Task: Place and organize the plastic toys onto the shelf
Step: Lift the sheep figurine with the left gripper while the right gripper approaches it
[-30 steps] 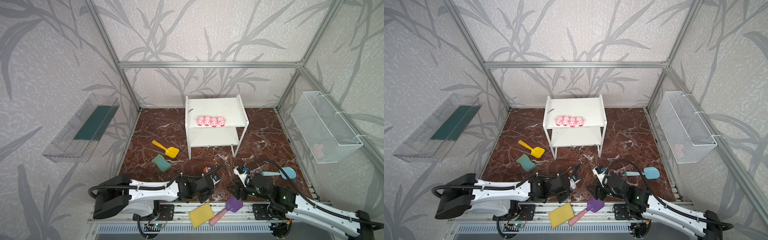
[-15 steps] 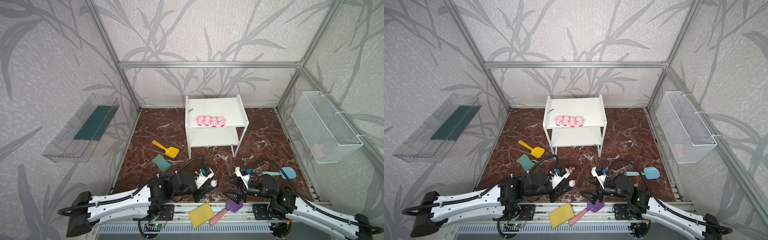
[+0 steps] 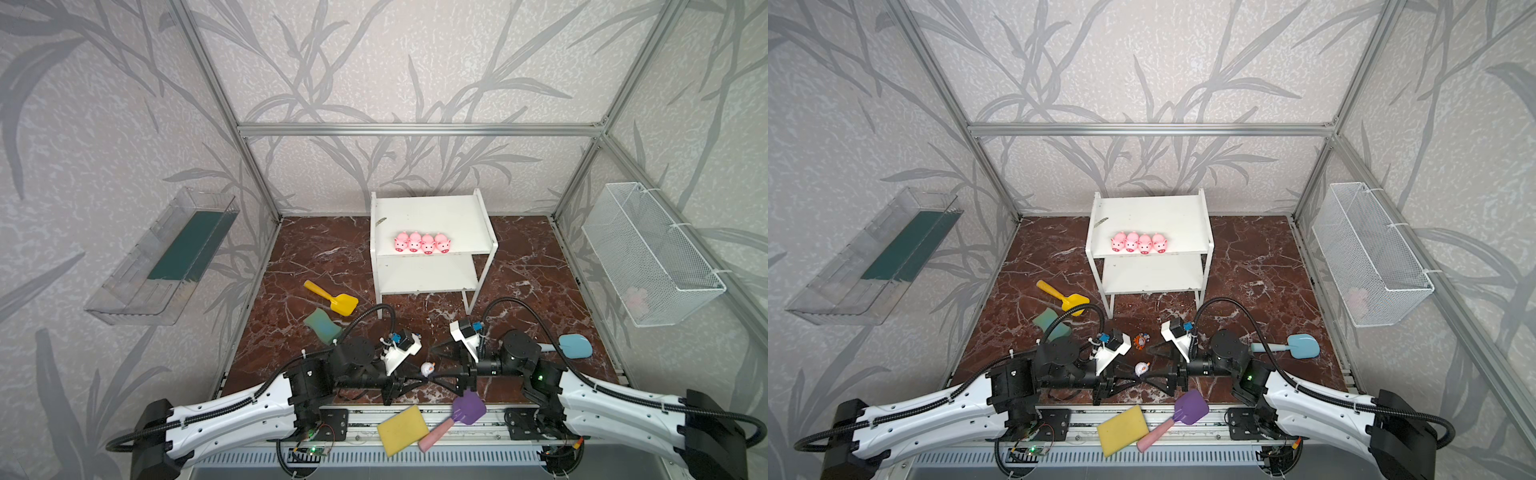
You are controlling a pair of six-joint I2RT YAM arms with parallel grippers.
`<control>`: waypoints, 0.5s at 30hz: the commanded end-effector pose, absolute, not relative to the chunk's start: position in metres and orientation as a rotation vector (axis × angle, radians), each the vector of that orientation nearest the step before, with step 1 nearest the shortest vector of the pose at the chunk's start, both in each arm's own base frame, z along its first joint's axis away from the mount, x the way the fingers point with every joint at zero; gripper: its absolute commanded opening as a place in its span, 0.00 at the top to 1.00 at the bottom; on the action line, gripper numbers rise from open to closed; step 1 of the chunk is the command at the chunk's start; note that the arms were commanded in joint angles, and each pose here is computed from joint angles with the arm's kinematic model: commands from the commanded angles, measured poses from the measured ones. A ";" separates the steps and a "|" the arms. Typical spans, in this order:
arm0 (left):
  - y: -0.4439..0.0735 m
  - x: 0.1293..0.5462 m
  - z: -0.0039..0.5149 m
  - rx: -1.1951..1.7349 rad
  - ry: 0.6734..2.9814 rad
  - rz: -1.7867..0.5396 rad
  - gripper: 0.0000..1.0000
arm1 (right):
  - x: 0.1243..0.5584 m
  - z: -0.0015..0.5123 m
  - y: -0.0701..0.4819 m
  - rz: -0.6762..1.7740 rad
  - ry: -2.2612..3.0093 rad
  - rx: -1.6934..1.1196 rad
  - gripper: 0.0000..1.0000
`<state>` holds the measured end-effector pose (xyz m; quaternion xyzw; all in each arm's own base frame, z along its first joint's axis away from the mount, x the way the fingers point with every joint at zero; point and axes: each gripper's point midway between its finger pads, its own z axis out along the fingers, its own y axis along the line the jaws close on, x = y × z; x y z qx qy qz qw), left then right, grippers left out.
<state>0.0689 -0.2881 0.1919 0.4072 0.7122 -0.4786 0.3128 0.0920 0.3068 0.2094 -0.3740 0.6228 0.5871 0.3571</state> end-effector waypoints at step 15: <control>-0.279 0.068 0.225 1.011 1.742 -1.339 0.82 | 0.089 0.249 0.319 1.634 1.454 -1.013 0.30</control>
